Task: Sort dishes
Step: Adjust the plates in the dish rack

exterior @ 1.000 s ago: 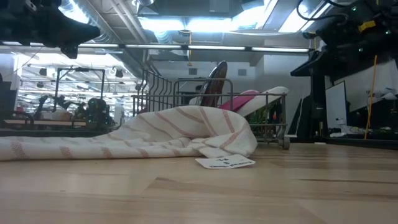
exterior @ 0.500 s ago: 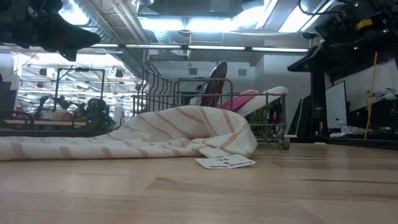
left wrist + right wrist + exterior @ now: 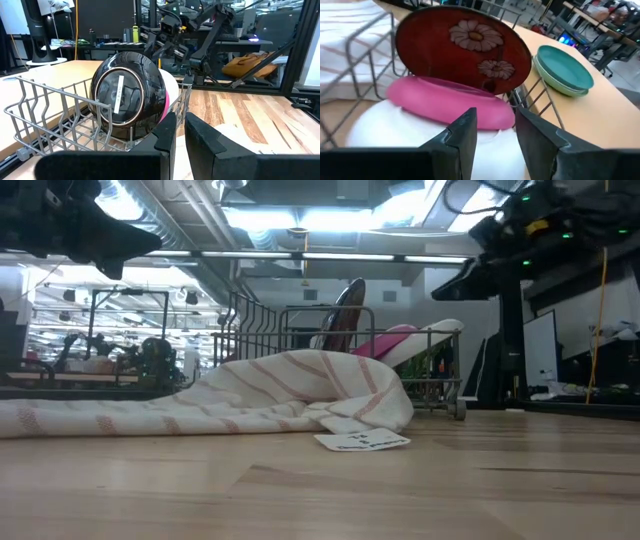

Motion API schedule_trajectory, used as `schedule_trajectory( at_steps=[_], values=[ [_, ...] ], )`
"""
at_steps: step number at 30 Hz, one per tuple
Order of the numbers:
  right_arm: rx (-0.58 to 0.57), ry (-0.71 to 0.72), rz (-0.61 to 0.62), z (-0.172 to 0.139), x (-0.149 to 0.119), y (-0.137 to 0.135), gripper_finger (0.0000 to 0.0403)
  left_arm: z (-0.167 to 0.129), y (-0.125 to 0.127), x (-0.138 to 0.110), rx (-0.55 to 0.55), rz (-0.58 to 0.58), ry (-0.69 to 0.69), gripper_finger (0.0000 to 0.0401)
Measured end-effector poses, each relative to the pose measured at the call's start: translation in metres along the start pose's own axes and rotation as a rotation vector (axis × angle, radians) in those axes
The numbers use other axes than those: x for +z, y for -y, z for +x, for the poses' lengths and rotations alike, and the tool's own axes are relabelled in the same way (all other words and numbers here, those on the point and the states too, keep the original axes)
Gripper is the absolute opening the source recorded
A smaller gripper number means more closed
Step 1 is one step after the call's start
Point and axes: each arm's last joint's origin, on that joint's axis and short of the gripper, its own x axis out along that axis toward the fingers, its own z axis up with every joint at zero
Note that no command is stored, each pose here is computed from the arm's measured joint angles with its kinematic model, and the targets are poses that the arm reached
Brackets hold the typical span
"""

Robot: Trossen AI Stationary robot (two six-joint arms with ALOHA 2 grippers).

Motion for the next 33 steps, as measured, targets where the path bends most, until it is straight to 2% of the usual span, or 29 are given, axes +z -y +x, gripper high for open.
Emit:
schedule_trajectory(
  at_steps=[6,11,16,20,28,33],
  values=[
    [-0.017,0.027,-0.064,0.033,0.015,0.025,0.0138,0.000,0.000,0.000,0.000,0.000,0.000,0.0030],
    [0.019,0.011,-0.057,0.063,0.022,0.041,0.0138,0.000,0.000,0.000,0.000,0.000,0.000,0.0030],
    [0.092,-0.003,-0.104,0.101,0.029,0.037,0.0138,0.000,0.000,0.000,-0.001,0.000,0.001,0.0030],
    [0.084,-0.023,-0.164,0.123,0.038,0.034,0.0138,0.000,0.000,0.000,-0.001,0.000,0.000,0.0030],
    [0.076,0.014,-0.210,0.143,0.061,0.030,0.0138,0.000,0.000,0.000,-0.001,0.025,0.000,0.0030],
    [0.099,-0.010,-0.229,0.154,0.056,0.022,0.0138,0.000,0.000,0.000,-0.001,0.024,0.000,0.0030]
  ],
)
